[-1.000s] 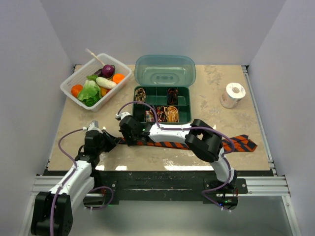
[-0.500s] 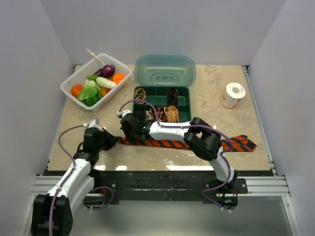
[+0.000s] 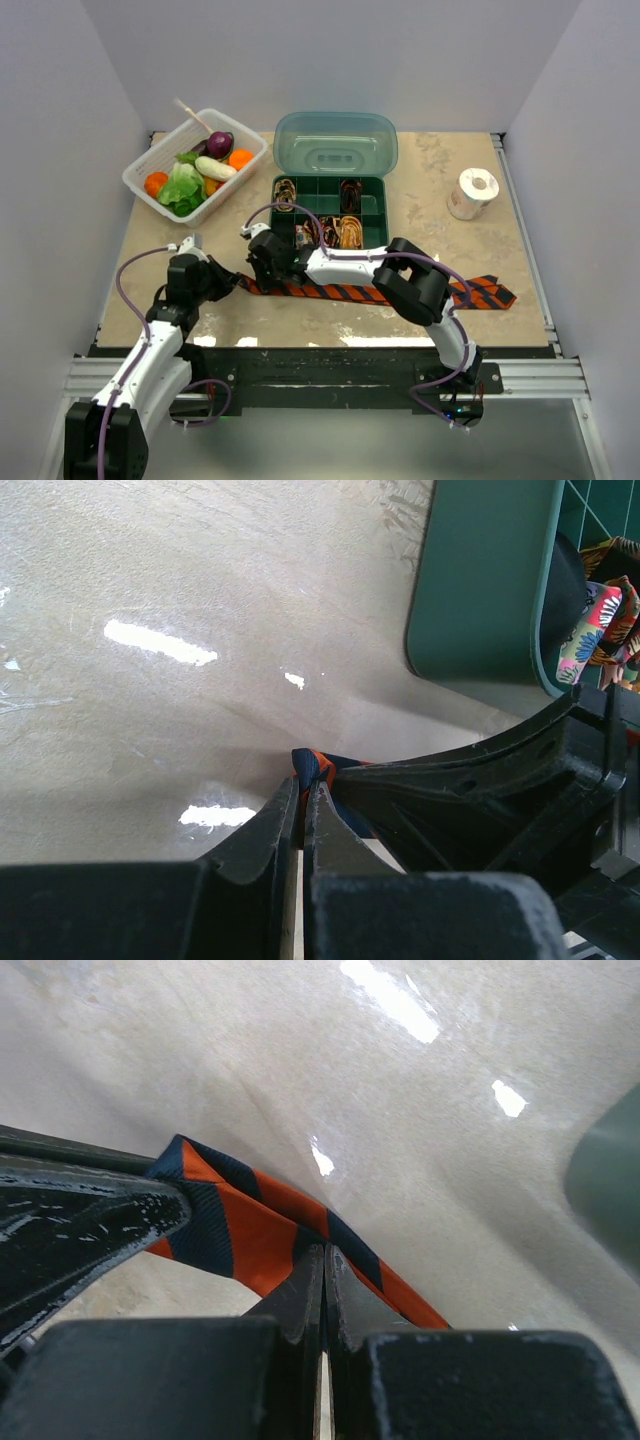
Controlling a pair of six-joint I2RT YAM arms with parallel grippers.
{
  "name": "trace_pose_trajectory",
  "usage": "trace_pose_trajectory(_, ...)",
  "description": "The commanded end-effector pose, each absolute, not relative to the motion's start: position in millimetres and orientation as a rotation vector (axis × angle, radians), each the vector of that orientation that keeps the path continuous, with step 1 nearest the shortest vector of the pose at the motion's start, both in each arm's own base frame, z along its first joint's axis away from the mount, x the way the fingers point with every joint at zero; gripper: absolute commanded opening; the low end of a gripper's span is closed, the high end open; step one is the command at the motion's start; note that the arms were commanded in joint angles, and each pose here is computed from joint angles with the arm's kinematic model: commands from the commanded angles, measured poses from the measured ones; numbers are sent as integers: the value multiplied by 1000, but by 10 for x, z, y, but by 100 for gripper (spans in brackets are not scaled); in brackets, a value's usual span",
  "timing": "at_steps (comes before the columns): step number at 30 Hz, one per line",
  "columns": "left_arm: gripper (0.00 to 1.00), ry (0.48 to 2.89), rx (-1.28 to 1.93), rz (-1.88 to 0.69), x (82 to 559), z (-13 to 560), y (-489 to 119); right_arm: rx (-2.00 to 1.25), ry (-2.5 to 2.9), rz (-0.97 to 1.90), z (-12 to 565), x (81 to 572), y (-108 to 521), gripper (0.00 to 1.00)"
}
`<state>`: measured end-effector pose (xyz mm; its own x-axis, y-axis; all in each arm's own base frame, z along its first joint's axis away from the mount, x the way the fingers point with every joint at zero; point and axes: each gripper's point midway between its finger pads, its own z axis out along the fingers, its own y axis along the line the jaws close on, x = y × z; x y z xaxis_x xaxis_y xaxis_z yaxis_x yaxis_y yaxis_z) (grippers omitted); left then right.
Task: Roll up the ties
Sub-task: Roll the tie at the center of the board.
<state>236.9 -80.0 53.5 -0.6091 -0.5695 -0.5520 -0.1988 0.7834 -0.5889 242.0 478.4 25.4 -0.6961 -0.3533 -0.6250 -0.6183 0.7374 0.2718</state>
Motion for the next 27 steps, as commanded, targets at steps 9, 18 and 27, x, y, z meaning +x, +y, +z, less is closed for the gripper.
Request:
trace_pose_trajectory(9,0,2116,-428,-697,2494,836,-928,-647,2392,936,292,2221,5038,0)
trace_pose_trajectory(18,0,2076,-367,-795,2437,919,-1065,-458,2424,1073,242,2285,4931,0)
trace_pose_trajectory(27,0,2050,-317,-873,2338,918,-1208,-389,2459,1096,91,2307,4849,0)
